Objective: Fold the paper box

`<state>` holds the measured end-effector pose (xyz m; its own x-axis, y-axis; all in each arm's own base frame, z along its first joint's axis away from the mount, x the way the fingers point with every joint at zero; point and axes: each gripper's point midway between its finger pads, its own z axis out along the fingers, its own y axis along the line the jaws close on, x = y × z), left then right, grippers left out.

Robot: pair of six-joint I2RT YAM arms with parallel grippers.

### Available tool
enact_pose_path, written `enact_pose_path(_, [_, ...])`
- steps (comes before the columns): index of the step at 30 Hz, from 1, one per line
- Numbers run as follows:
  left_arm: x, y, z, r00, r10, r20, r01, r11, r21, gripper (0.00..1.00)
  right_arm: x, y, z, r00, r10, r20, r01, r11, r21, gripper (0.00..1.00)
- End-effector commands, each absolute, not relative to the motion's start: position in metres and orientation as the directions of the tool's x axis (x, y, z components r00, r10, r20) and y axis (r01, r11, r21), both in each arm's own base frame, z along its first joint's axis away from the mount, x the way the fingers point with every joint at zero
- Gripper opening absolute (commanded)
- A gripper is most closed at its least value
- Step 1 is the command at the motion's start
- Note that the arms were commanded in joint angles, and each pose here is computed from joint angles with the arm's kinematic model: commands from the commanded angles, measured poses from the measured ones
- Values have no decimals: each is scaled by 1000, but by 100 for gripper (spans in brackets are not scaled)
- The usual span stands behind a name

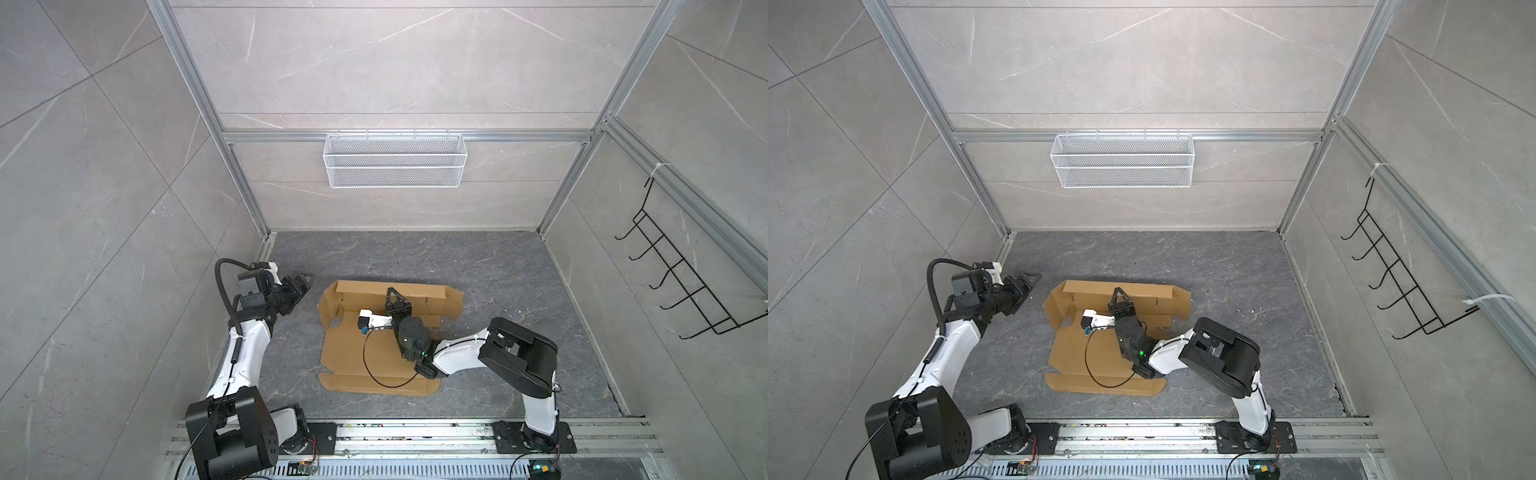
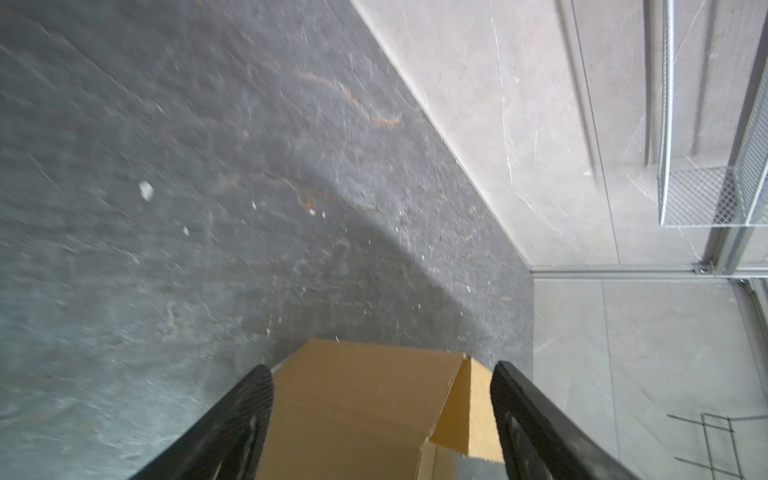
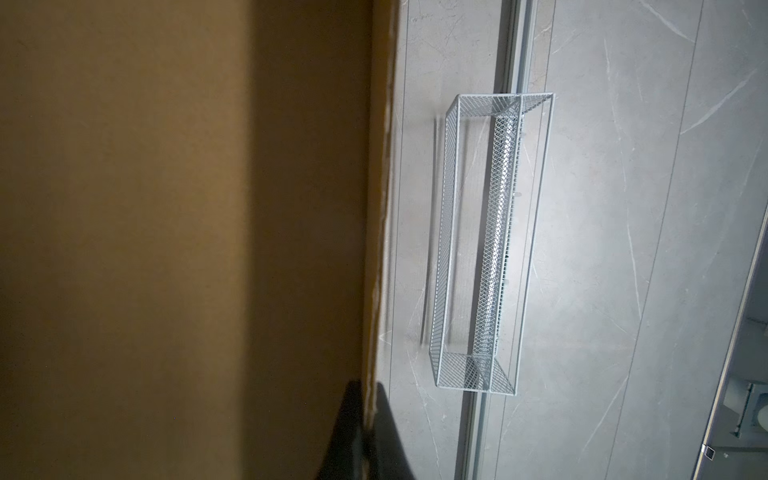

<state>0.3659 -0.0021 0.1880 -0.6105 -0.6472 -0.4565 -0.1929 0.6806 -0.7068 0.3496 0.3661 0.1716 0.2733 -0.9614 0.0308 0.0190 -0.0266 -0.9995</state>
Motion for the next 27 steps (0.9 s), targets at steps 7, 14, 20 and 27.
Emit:
enact_pose_path(7, [354,-15,143,-765,-456,-456,-193,837,-512,82,350,369,157,297,-954,45,-27,-56,-998,0])
enact_pose_path(14, [333,-35,130,-834,-317,-452,-92,887,-452,83,353,366,162,291,-956,39,-26,-48,-998,0])
enact_pose_path(20, [317,-62,128,-862,-224,-454,12,887,-461,83,358,365,167,288,-957,36,-25,-45,-999,0])
enact_pose_path(27, [315,-69,119,-877,-166,-450,54,898,-436,82,362,370,174,295,-955,30,-22,-39,-999,0])
